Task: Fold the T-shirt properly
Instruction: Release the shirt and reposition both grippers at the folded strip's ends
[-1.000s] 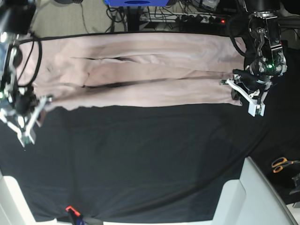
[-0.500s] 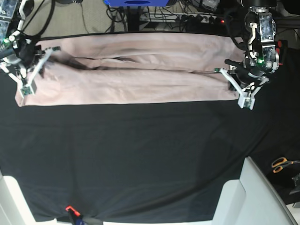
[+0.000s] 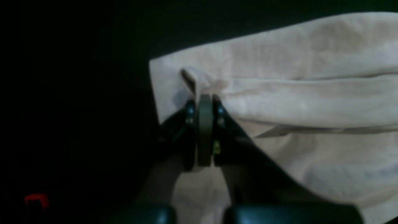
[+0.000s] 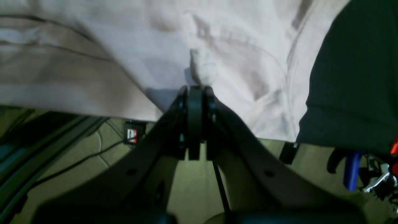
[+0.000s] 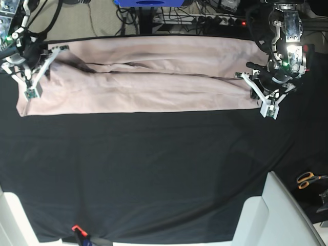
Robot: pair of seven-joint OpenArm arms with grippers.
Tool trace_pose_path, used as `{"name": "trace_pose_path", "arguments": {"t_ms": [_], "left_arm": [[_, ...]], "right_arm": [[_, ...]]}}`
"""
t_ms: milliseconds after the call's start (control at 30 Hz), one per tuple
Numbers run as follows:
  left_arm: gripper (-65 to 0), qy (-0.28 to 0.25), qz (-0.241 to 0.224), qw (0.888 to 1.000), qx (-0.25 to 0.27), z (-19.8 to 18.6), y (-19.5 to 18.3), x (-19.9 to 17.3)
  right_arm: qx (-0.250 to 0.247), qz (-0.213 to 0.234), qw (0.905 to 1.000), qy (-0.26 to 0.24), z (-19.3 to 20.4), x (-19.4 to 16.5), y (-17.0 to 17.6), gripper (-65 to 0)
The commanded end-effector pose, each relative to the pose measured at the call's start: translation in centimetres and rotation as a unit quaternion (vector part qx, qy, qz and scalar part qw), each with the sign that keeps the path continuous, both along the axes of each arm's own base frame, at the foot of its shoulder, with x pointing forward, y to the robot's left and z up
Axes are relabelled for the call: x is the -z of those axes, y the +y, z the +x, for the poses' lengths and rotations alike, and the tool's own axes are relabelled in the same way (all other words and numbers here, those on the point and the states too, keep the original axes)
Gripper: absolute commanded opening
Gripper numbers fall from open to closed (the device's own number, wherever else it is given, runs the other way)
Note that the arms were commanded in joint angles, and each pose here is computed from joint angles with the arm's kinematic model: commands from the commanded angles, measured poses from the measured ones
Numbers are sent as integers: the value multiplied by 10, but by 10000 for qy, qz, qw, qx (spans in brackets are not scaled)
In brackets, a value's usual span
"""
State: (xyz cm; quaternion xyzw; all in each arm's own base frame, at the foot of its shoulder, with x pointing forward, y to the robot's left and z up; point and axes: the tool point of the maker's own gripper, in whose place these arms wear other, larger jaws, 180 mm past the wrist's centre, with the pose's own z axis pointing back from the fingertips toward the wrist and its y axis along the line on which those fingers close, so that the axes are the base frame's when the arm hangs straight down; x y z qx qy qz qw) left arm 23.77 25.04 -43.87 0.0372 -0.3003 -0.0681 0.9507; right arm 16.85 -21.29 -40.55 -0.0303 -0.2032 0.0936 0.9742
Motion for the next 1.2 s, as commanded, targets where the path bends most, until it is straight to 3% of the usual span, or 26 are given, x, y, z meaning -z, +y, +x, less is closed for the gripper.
{"name": "trace_pose_path", "arguments": {"t_ms": [0,400,600,867,967,1167], "left_arm": [[-650,-152,64,9999,-3,6,5,-8],[-650,12,59,10000,-15,-11,5,0],[-650,41,63,10000,-20,-13,6,1],[-650,56,54,10000,-28,-13,6,2],[-650,67,70,10000,-9,-13,6,2],[-650,120,55,9999,-22,-13,7,6]], "right_arm": [[-79,-44,9998,-148,8,-6,0,-650],[-556,239,9978,-272,40,-1,36,-650],[-562,381,9958,-613,53,-3,41,-650],[-531,619,9949,-596,58,13,47,-645],[-545,616,9945,-647,59,10,47,-566],[-675,590,9933,-733,61,3,50,-257]]}}
